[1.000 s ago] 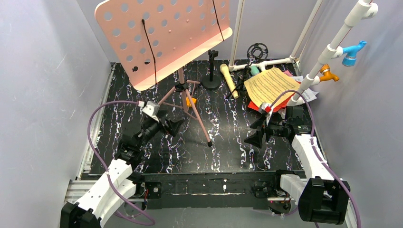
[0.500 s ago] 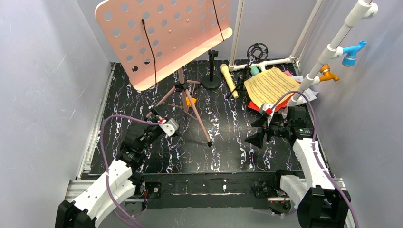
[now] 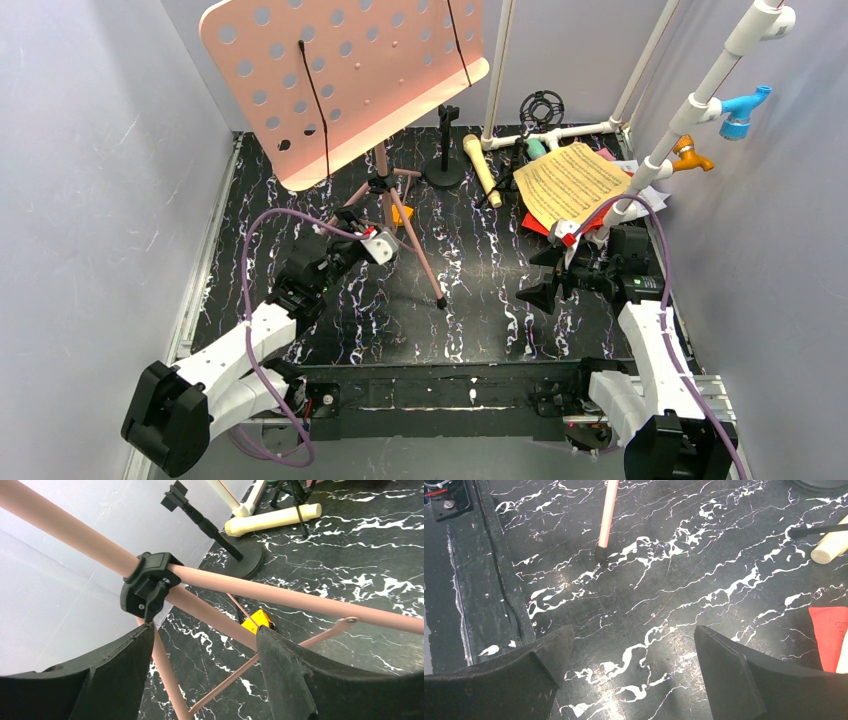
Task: Pack up the instrument practice props
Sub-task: Unscrew the knob on the music stand.
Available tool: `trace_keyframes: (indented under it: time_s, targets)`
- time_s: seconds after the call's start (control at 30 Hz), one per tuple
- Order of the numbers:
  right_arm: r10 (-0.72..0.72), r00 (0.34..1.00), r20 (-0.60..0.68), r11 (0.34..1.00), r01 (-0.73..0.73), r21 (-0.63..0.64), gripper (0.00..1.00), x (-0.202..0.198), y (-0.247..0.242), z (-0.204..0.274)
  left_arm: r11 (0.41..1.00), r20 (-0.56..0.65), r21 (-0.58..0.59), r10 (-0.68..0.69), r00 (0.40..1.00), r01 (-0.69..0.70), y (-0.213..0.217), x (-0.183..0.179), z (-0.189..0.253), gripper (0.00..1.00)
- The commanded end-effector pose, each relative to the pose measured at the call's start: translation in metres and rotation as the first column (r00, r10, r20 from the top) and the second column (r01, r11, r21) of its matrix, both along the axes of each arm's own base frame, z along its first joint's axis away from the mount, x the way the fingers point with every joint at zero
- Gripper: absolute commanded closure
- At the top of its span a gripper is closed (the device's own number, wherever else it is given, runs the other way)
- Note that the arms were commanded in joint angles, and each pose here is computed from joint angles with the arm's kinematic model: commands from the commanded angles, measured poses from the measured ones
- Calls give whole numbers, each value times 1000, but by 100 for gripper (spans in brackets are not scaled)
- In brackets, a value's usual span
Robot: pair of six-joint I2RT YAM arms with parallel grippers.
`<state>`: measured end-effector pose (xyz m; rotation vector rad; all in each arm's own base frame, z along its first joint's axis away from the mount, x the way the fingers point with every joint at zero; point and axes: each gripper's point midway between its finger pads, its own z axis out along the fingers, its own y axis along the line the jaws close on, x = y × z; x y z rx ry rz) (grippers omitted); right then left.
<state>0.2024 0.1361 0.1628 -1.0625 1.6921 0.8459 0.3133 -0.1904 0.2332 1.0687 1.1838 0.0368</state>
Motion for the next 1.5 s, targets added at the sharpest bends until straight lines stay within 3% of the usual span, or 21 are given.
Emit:
trace_keyframes:
  time_s: [0.0, 0.3, 0.77, 1.03, 1.23, 1.4, 1.47]
  targets:
    - [18, 999, 40, 1000, -19, 11, 0, -2, 1, 8, 997, 90, -65, 53, 994, -48, 2, 12, 40, 28]
    - [25, 999, 48, 1000, -26, 14, 0, -4, 2, 10, 990, 84, -101, 110, 990, -101, 2, 31, 42, 42]
    - [28, 998, 52, 999, -28, 14, 0, -5, 3, 10, 969, 17, -205, 143, 990, -137, 3, 35, 41, 87]
    - [28, 998, 54, 999, -29, 14, 0, -5, 3, 11, 830, -196, -506, 153, 969, -234, 15, 22, 45, 90]
    - [28, 998, 55, 999, -29, 14, 0, -5, 3, 10, 711, -359, -637, 67, 931, -297, 9, 15, 37, 90]
    - [27, 998, 53, 1000, -28, 13, 0, -5, 2, 10, 639, -460, -684, -1, 888, -353, 2, 12, 31, 85]
    - [27, 998, 54, 1000, -28, 12, 0, -5, 2, 10, 604, -487, -705, -32, 873, -371, 0, 11, 31, 74]
